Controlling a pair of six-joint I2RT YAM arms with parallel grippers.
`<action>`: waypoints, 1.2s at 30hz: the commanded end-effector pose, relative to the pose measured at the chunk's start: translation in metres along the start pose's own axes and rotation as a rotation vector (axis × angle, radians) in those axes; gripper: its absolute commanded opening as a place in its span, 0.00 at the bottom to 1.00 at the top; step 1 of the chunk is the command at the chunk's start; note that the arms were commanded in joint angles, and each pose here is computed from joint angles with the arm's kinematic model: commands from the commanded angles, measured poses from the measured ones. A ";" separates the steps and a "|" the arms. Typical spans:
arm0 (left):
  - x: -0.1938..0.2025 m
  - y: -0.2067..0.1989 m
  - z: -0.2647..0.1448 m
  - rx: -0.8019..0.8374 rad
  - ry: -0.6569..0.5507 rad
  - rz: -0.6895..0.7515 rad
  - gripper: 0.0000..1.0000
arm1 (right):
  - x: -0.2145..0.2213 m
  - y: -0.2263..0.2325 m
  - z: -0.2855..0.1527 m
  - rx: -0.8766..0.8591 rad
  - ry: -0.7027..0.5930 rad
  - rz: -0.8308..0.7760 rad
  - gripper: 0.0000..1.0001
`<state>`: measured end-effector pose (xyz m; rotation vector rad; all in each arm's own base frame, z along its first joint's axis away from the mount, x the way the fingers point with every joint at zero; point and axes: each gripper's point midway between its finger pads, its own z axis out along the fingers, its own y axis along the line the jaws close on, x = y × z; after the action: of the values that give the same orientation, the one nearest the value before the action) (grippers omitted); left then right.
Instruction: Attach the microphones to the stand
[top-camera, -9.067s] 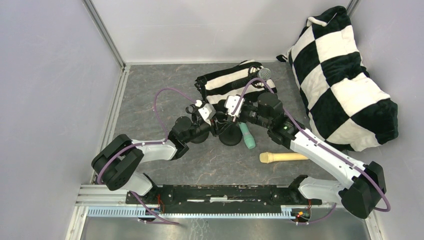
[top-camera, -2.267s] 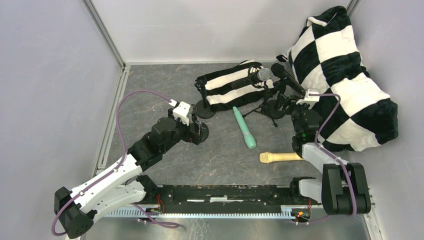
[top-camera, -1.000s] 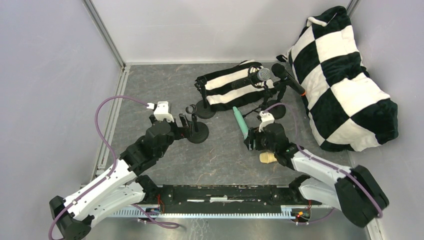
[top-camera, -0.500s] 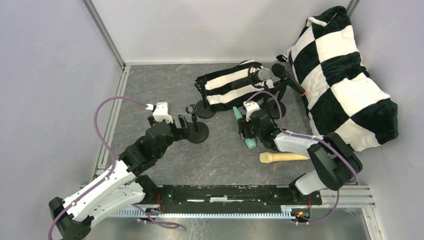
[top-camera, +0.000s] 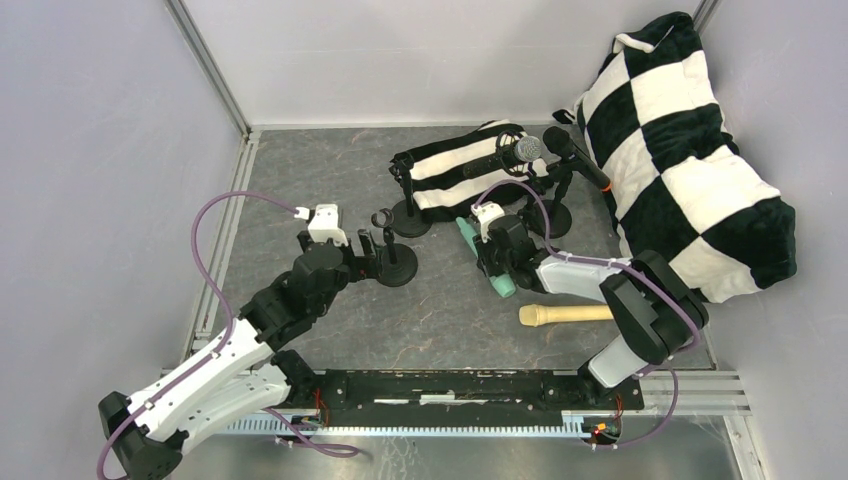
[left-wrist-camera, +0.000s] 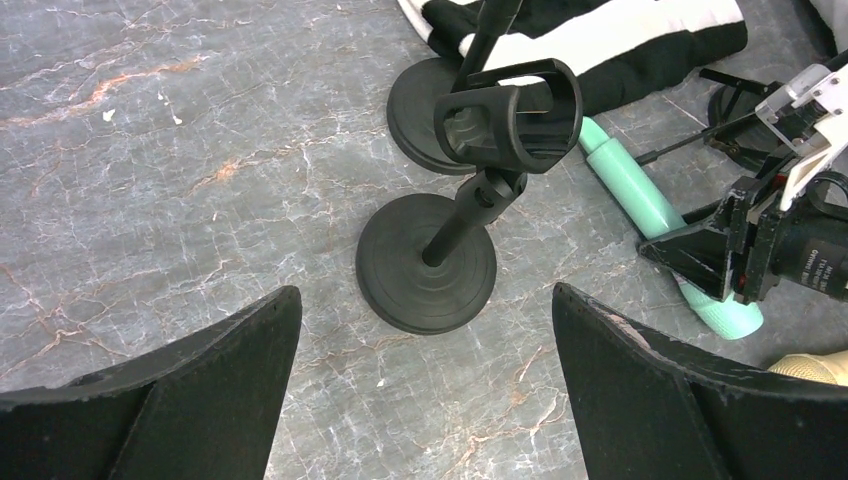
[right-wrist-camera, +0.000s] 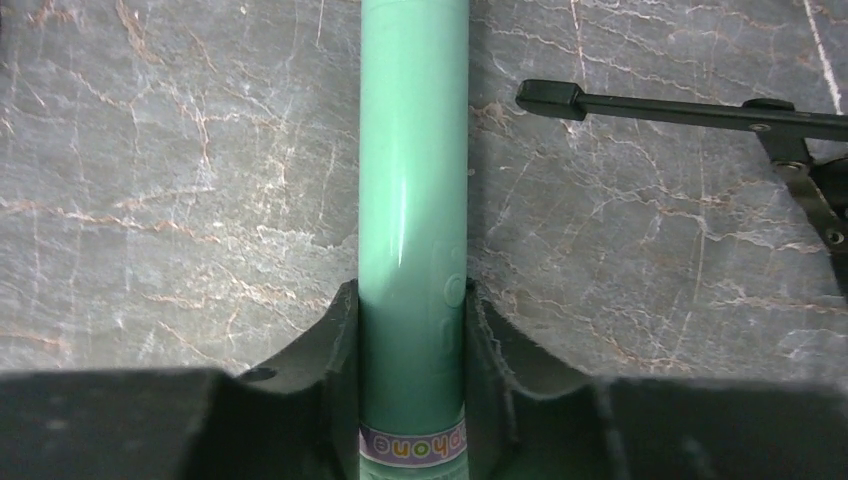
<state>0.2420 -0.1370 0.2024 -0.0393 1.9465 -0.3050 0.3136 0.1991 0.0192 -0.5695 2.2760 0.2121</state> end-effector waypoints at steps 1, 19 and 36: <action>-0.028 -0.006 -0.005 0.011 -0.054 0.012 1.00 | -0.006 0.006 -0.014 -0.043 -0.026 -0.026 0.19; -0.105 -0.046 -0.051 0.248 -0.167 0.142 1.00 | -0.112 0.046 -0.150 -0.289 -0.638 -0.383 0.00; -0.141 -0.091 -0.082 0.501 -0.167 0.461 0.93 | -0.158 0.110 -0.204 -0.167 -0.809 -1.134 0.05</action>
<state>0.2216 -0.1747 0.3813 0.4776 1.6243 -0.4600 0.2220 0.2820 0.2475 -1.3530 1.1241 0.2823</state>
